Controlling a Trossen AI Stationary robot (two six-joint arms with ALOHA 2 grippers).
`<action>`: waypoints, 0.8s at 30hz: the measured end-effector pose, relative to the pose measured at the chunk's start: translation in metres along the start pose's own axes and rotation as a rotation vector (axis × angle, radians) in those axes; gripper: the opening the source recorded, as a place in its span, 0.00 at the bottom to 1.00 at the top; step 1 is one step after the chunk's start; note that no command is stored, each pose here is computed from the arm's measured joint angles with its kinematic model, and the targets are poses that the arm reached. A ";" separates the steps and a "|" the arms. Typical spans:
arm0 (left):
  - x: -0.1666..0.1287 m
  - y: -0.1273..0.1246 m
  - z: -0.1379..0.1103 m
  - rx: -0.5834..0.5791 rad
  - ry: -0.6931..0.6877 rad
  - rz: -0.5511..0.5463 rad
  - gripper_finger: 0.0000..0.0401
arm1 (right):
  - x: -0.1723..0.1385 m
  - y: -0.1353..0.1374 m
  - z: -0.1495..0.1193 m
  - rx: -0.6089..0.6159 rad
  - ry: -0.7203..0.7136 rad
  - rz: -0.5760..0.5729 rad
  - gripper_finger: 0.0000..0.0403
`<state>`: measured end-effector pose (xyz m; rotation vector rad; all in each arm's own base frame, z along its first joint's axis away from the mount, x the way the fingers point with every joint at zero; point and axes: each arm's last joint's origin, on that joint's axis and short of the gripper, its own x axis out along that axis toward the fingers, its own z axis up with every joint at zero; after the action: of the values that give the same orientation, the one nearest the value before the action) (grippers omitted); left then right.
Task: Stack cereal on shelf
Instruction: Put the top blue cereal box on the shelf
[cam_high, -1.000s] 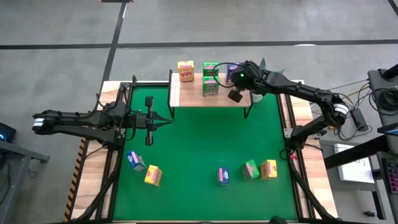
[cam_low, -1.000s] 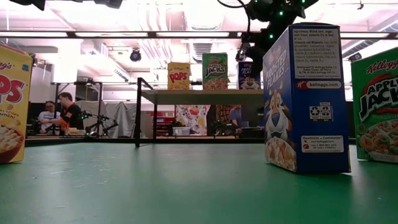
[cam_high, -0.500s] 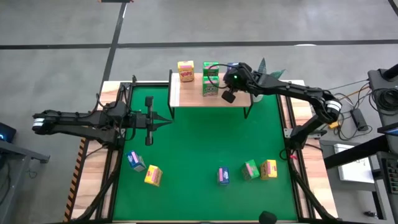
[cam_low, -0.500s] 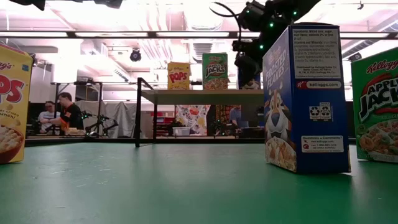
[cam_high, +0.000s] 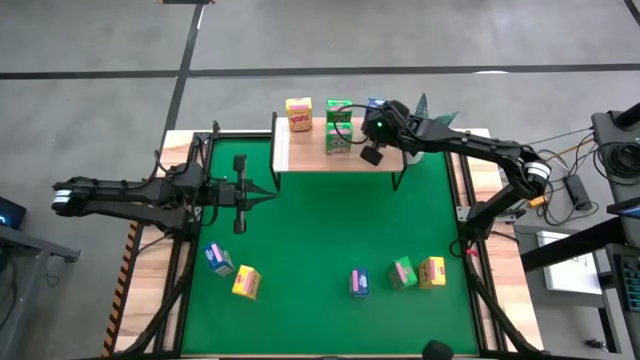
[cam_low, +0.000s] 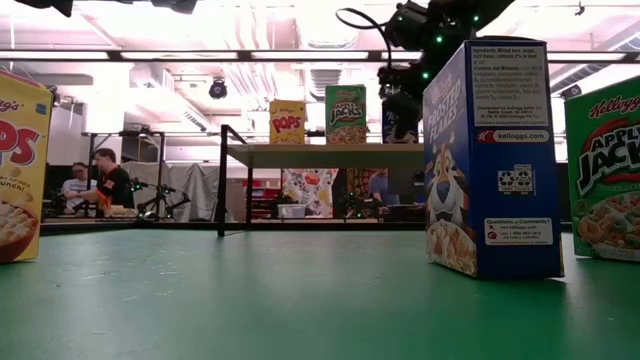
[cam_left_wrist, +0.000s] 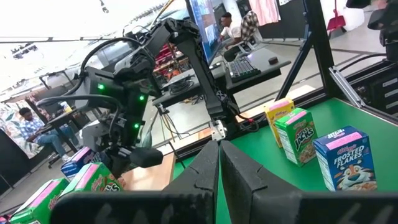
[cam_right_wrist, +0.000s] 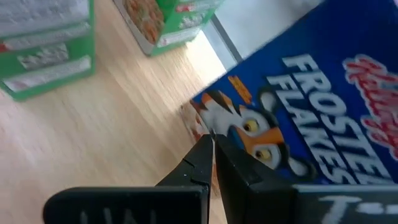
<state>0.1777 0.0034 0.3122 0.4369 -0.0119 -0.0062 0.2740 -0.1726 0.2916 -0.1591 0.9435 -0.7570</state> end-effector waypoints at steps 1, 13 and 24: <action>0.000 0.000 0.000 0.000 0.000 0.000 0.00 | 0.000 0.000 0.000 -0.005 0.005 -0.008 0.02; 0.000 0.000 0.000 0.000 0.000 -0.001 0.00 | -0.002 -0.002 0.000 -0.015 0.003 -0.030 0.02; 0.000 0.000 0.000 0.000 0.000 -0.001 0.00 | -0.002 -0.002 -0.002 -0.030 0.021 -0.033 0.02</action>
<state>0.1777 0.0034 0.3122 0.4369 -0.0115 -0.0067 0.2707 -0.1728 0.2926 -0.1934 0.9748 -0.7760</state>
